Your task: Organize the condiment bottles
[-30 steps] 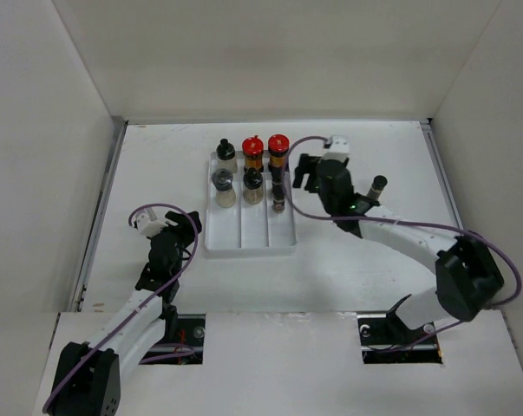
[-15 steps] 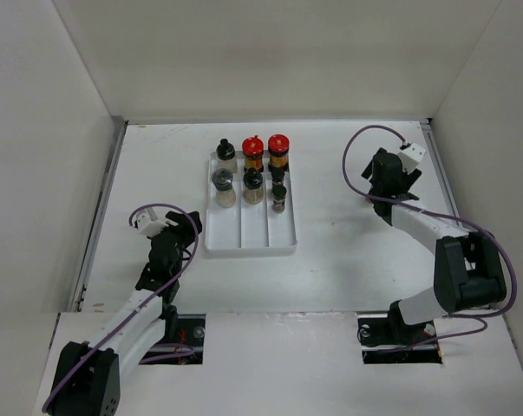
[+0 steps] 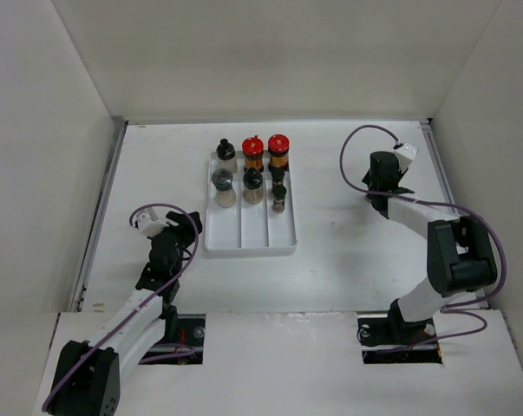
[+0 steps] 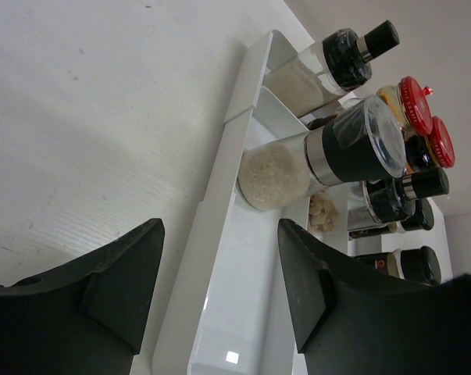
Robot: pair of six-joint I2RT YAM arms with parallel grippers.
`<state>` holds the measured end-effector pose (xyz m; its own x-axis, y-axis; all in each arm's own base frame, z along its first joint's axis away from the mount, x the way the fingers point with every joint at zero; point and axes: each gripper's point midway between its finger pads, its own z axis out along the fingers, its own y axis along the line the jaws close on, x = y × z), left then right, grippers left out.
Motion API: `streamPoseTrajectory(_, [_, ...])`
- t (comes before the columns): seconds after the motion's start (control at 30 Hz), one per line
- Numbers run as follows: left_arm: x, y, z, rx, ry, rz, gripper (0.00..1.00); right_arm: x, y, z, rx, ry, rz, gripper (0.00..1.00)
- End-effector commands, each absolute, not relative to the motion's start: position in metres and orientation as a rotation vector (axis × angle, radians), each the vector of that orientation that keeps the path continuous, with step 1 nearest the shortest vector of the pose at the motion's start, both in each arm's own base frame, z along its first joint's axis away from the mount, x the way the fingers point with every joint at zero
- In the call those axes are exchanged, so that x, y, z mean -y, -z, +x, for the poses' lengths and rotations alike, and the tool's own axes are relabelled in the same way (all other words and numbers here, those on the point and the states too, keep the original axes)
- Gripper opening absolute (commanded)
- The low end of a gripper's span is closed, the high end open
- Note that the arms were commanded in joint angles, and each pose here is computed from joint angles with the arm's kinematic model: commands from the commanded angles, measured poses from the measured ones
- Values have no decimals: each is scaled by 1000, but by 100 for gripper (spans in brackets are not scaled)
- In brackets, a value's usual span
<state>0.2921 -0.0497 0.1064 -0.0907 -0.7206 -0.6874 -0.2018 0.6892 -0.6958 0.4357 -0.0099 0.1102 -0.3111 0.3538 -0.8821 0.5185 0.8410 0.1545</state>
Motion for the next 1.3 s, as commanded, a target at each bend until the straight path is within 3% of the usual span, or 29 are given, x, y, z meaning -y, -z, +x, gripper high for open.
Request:
streamPoseTrajectory(0.0, [52,-124,297,-1594,538,-739,59,10,-134,449,-1866,163,658,40])
streamPoseTrajectory(0.07, [51,-126,298,-1584,536,-741,59,7,-146,442,-1838,163,654,35])
streamPoseTrajectory(0.23, [52,-124,298,-1592,535,-740,59,-34,-184,420,-1786,94,555,34])
streamPoseTrajectory(0.7, [49,-127,298,-1576,525,-743,61,-230,-216,323,-1849,-352,120,36])
streamPoseTrajectory(0.97, [43,-128,298,-1564,502,-750,69,-311,-197,306,-1858,-483,-73,37])
streamPoseTrajectory(1.27, [42,-124,299,-1581,471,-745,83,-324,-142,315,-1916,-408,-110,39])
